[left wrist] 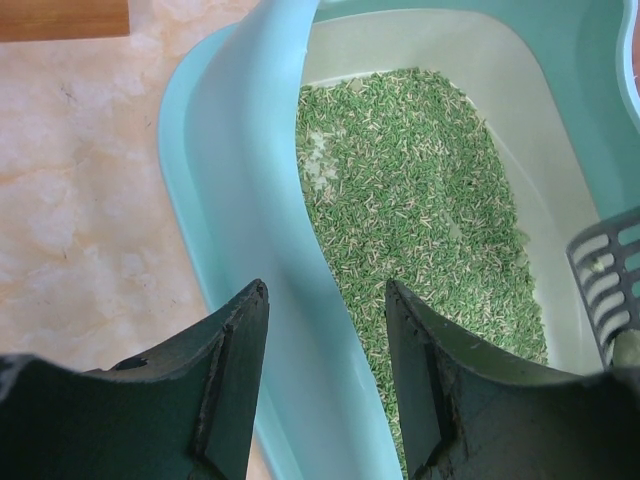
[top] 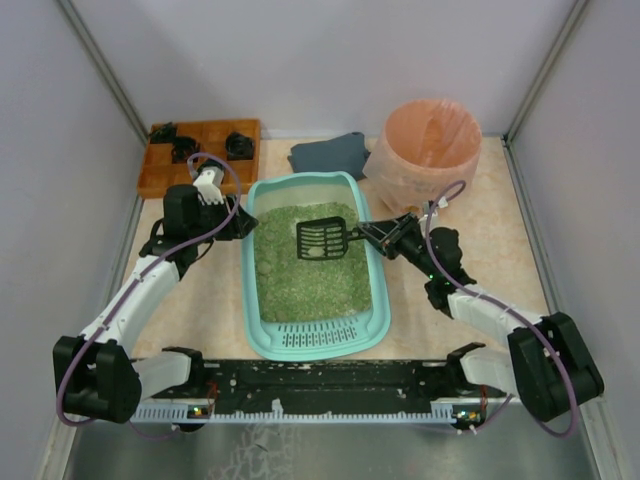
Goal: Clean the litter box
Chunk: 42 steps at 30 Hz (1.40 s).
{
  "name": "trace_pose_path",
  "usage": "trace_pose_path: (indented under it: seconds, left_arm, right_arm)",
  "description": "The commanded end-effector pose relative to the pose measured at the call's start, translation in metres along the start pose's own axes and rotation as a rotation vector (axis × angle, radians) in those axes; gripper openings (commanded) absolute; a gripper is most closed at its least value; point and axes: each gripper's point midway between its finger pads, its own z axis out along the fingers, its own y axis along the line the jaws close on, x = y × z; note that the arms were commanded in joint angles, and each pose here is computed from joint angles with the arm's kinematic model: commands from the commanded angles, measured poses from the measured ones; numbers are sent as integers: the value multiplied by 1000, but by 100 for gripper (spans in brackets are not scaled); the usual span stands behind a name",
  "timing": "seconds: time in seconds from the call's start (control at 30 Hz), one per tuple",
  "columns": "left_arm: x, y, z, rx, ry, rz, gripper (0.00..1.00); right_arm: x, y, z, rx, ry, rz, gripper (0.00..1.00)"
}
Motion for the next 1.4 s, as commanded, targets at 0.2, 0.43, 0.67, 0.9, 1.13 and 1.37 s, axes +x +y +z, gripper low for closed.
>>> trace_pose_path:
  seconds: [0.2,0.43,0.67,0.9,1.13,1.37]
  left_arm:
    - [-5,-2,-2,11,-14,5,57]
    - [-5,-1,-1,12,-8,2,57]
    - [-5,-3,1,22,-14,0,56]
    - [-5,-1,-1,9,-21,7,57]
    - [-7,-3,-5,11,-16,7,57]
    - [2,2,-9,-14,-5,9,57]
  right_arm:
    - [-14,42,1,-90,-22,-26,0]
    - [-2,31,6,-57,25,-27,0]
    - [6,52,12,-70,80,-126,0]
    - [9,66,13,-56,79,-236,0]
    - [-9,35,4,5,18,-11,0]
    - [-1,22,11,66,56,25,0]
